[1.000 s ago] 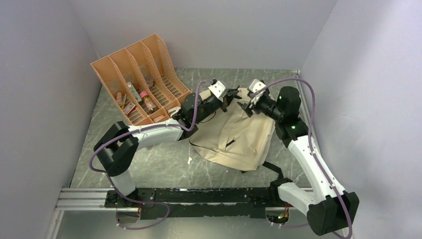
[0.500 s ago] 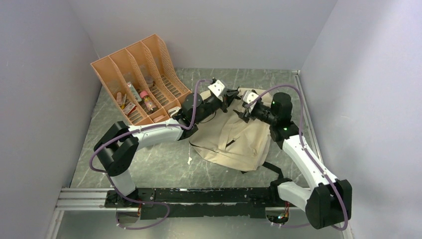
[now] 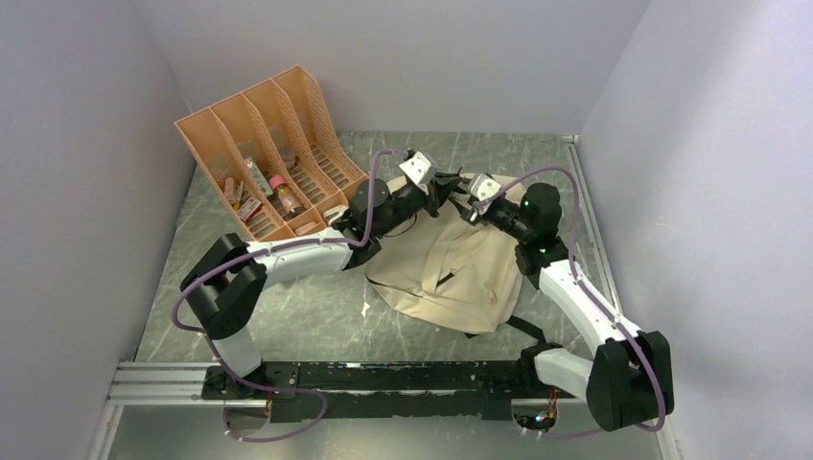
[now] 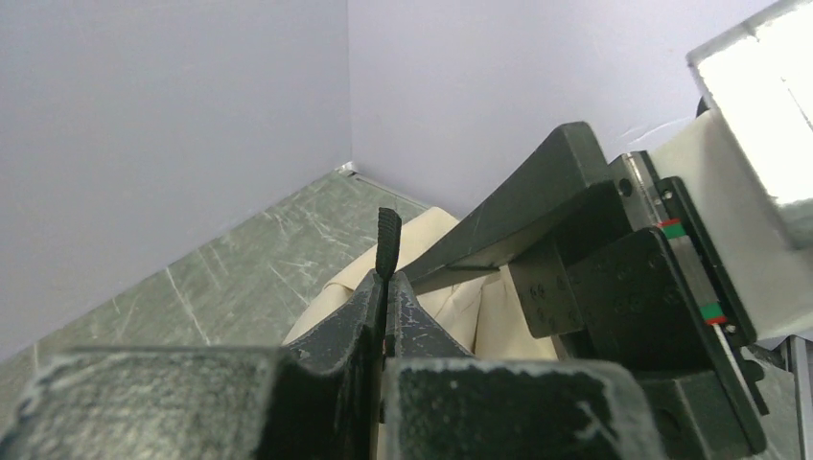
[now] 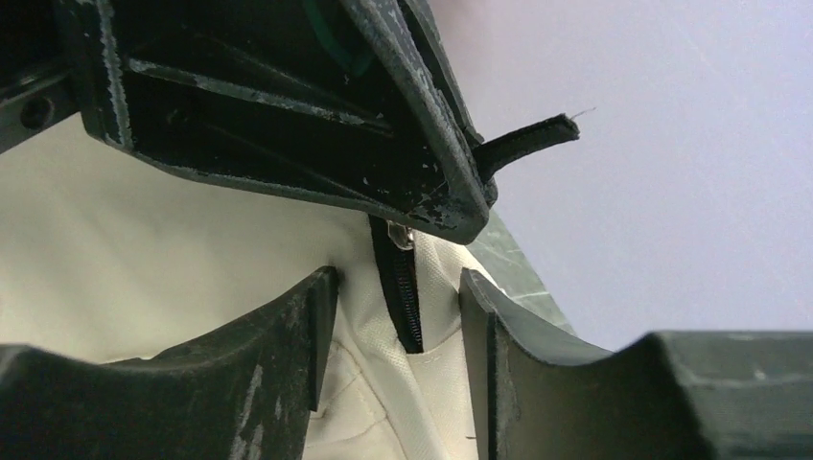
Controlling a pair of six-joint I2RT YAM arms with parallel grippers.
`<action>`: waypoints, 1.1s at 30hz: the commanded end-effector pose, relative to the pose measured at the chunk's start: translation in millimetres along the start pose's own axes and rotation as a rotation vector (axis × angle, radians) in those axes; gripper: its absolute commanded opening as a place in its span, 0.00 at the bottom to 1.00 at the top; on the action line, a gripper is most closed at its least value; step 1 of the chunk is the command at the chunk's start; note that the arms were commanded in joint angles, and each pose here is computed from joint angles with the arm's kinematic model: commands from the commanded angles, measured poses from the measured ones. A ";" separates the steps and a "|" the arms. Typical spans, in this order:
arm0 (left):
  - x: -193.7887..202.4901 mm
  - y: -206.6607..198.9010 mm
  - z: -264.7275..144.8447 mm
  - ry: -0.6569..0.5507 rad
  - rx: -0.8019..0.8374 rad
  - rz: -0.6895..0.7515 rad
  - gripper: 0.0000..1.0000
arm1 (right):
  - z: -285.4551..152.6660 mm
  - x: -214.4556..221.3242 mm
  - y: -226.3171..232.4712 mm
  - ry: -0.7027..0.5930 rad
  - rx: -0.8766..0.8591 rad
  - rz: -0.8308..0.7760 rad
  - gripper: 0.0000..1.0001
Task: Pack the student bag
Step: Unzip the student bag at the center of the board.
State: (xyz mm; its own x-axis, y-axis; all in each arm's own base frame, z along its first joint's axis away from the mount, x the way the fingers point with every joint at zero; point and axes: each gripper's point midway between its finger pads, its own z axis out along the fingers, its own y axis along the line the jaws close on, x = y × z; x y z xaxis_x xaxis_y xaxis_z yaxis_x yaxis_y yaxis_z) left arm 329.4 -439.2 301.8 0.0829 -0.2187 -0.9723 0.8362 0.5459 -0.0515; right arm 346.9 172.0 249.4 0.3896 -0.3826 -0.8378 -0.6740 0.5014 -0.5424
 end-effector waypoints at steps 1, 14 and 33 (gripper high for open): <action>-64.0 -14.1 3.3 -0.177 0.058 -0.017 0.05 | 1.9 -4.1 -11.1 -0.032 0.045 -0.023 0.44; -72.3 44.0 -18.4 -0.172 -0.280 -0.020 0.05 | -3.3 13.0 -34.0 0.029 0.208 0.090 0.00; -77.1 120.2 -121.1 -0.133 -0.738 0.039 0.05 | -39.4 38.0 -86.2 0.129 0.552 0.298 0.00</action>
State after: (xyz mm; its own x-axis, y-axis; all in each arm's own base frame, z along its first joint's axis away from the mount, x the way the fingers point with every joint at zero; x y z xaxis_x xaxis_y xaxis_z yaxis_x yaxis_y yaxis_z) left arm 347.4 -315.7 317.0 0.1269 -0.2202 -0.9672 0.4360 0.8882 -0.1450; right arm 380.8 131.4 256.3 0.1936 -0.2758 -0.9415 -0.5045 0.7951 -0.3366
